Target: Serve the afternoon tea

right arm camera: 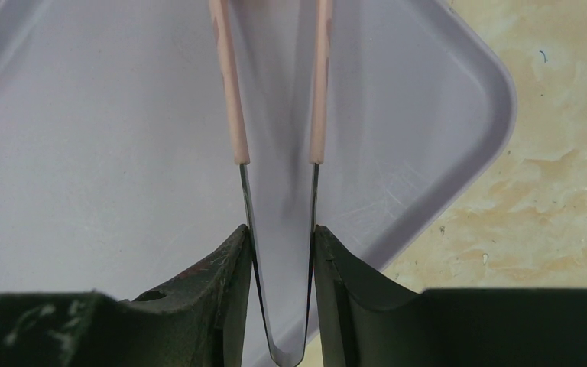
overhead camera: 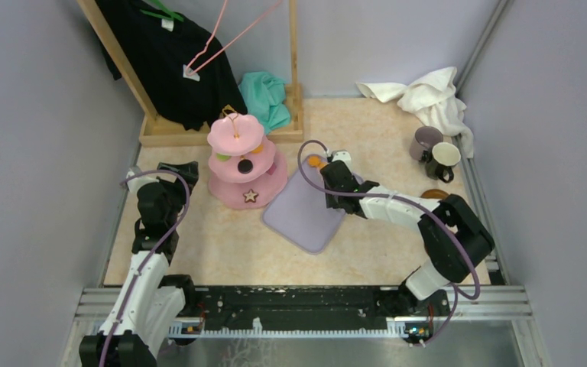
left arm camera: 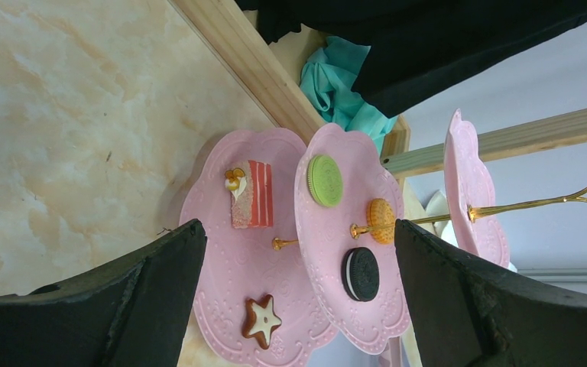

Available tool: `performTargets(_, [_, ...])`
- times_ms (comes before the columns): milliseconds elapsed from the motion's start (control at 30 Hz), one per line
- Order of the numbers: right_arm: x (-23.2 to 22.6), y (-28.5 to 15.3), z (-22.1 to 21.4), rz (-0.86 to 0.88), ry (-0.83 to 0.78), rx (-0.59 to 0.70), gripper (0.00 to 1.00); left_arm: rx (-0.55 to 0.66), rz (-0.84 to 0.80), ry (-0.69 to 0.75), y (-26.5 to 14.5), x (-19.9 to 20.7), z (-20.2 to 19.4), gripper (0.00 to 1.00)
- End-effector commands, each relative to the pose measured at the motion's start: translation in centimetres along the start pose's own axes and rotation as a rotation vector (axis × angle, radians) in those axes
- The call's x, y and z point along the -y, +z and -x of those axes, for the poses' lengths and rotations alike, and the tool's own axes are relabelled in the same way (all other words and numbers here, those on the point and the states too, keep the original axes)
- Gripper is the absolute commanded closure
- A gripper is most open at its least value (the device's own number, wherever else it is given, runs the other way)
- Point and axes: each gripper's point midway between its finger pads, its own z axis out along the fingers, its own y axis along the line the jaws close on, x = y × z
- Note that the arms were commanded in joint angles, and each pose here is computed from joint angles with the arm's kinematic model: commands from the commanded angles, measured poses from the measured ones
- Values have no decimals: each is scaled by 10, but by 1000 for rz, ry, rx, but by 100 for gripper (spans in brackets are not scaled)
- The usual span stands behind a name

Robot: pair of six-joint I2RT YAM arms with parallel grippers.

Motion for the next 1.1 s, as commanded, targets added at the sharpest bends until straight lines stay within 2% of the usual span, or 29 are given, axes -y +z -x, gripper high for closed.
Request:
performTargets(0, [-8,2,35,32,27,77,66,18,-22,5,1,3,4,3])
performTargets(300, [-6,9,35,41,27,67,65,23,-21,8,1,3,5,3])
performTargets(633, [-5,1,29,65,43,71,80,23,-20,9,0,2,5,3])
performTargets(1067, [-5,-37,23,101,55,119,86,18,-22,3,0,3,4,3])
